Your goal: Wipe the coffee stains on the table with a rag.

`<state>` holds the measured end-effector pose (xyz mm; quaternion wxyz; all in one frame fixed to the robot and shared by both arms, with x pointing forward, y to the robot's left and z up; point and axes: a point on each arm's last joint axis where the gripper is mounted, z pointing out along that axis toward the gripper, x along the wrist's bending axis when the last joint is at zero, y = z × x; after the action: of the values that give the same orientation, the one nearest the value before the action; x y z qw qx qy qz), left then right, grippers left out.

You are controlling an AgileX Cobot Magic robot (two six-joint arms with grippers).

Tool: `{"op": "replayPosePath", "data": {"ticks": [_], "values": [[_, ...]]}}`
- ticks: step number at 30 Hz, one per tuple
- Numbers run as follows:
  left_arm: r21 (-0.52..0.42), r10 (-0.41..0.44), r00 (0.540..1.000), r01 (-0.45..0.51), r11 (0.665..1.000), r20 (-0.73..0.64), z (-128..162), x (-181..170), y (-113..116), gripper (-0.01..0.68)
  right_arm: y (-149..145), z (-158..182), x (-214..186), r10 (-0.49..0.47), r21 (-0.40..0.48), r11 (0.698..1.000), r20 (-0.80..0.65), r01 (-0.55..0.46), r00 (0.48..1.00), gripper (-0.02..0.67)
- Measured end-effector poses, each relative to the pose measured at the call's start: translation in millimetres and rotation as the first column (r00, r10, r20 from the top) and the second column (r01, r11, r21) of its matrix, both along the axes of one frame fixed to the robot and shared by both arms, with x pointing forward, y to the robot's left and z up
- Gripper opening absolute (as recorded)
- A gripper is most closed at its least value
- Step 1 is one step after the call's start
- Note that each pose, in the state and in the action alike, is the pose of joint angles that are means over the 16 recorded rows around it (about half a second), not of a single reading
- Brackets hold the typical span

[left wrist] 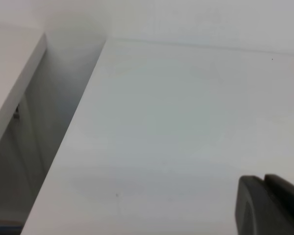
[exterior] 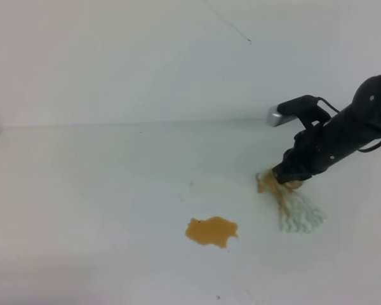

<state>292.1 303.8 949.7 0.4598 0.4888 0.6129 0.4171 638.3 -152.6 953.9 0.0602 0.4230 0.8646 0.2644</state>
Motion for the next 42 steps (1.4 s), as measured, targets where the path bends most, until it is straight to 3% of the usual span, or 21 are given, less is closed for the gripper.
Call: {"op": "replayPosePath", "data": {"ticks": [12,21,31,42], "values": [[0.0,0.0,1.0,0.0,1.0,-0.001,-1,0,0,-0.003,82,35,-41,0.233,0.108,0.966,0.047,-0.237,0.971,0.002],[0.0,0.0,1.0,0.0,1.0,0.002,0,0,0,-0.003,128,16,-54,0.276,0.107,0.952,0.11,-0.288,0.955,0.002],[0.001,0.001,1.0,-0.001,1.0,0.009,1,0,0,-0.003,133,-23,-49,0.266,0.041,0.962,0.067,-0.269,0.962,0.002],[0.001,0.001,1.0,-0.001,1.0,0.012,0,0,0,-0.003,115,-41,-48,0.234,-0.097,0.966,-0.058,-0.239,0.971,0.002]]}}
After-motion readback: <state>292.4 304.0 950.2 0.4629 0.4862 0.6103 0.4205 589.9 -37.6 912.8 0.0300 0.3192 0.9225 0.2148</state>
